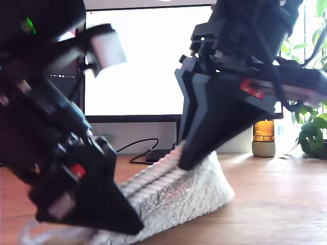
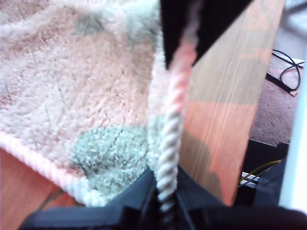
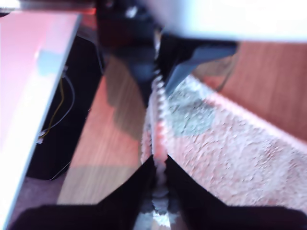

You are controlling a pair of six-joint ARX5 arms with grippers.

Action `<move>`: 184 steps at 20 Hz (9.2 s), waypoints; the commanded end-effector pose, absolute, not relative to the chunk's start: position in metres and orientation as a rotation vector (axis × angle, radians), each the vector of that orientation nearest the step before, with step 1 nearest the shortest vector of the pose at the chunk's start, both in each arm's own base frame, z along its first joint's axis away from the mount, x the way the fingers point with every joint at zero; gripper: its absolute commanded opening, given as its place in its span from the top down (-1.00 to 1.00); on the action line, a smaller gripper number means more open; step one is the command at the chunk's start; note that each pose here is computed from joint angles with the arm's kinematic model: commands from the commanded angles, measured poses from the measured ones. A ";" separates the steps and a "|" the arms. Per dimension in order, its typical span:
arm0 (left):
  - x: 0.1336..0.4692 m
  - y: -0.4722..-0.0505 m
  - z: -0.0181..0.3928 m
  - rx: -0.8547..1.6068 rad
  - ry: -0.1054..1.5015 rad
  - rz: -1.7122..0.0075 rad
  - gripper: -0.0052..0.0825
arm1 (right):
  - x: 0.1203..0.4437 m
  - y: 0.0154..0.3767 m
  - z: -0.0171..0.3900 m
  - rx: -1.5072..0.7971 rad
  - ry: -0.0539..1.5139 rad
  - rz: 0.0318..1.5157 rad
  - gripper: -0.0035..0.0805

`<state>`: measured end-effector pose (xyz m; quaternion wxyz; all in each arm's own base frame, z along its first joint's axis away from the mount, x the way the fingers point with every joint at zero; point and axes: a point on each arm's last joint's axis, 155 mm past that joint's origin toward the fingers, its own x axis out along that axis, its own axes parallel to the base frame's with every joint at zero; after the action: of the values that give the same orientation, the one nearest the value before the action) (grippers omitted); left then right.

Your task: Fold the tea towel to a neat square and place it to the right

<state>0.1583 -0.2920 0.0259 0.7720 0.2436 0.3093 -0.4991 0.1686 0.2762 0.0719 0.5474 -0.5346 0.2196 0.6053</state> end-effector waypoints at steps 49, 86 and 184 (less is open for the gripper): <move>0.107 -0.259 0.064 0.580 1.037 -1.326 0.93 | 0.124 0.233 0.066 -0.735 1.153 1.173 0.94; 0.261 -0.276 0.046 0.853 0.793 -1.222 0.93 | 0.259 0.232 0.014 -0.493 1.088 0.867 0.94; 0.284 -0.237 0.148 0.326 0.782 -1.015 0.93 | 0.314 0.281 0.059 -0.057 1.207 1.057 0.08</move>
<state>0.2848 -0.2352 0.1475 0.7903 0.1545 0.3618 -0.4698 0.3155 0.2815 0.0665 0.6996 -0.0234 0.5335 0.4749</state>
